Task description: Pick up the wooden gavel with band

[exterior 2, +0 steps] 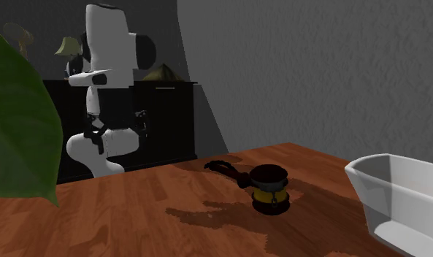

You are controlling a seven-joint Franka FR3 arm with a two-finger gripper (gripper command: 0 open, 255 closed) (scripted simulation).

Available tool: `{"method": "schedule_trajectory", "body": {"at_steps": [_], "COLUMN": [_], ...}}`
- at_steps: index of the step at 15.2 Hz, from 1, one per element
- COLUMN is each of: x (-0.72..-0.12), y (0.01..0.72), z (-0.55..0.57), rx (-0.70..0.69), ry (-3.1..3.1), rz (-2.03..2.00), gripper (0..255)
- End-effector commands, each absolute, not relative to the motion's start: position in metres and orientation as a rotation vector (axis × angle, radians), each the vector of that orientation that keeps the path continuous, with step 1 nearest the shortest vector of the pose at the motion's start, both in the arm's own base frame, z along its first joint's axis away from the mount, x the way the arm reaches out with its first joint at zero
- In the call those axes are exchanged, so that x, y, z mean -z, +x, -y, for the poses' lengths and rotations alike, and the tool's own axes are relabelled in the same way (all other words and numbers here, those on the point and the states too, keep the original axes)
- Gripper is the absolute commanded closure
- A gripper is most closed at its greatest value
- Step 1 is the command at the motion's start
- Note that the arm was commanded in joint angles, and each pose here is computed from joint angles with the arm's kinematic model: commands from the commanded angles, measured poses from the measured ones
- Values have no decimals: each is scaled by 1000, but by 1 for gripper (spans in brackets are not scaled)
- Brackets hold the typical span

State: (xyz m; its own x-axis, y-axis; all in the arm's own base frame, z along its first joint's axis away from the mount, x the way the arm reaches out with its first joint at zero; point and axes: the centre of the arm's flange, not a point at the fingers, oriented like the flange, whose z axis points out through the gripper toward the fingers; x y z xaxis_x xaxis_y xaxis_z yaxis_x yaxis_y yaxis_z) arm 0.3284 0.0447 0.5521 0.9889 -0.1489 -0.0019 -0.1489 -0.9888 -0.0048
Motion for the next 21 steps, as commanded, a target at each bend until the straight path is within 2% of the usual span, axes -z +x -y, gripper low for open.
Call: {"method": "schedule_trajectory", "body": {"at_steps": [1, 21], "x": [-547, -504], "y": [337, 426], "z": [-70, -306], "rx": [10, 124], "ry": [-3124, -3098], "rz": [-229, -160], "gripper": [0, 0]}}
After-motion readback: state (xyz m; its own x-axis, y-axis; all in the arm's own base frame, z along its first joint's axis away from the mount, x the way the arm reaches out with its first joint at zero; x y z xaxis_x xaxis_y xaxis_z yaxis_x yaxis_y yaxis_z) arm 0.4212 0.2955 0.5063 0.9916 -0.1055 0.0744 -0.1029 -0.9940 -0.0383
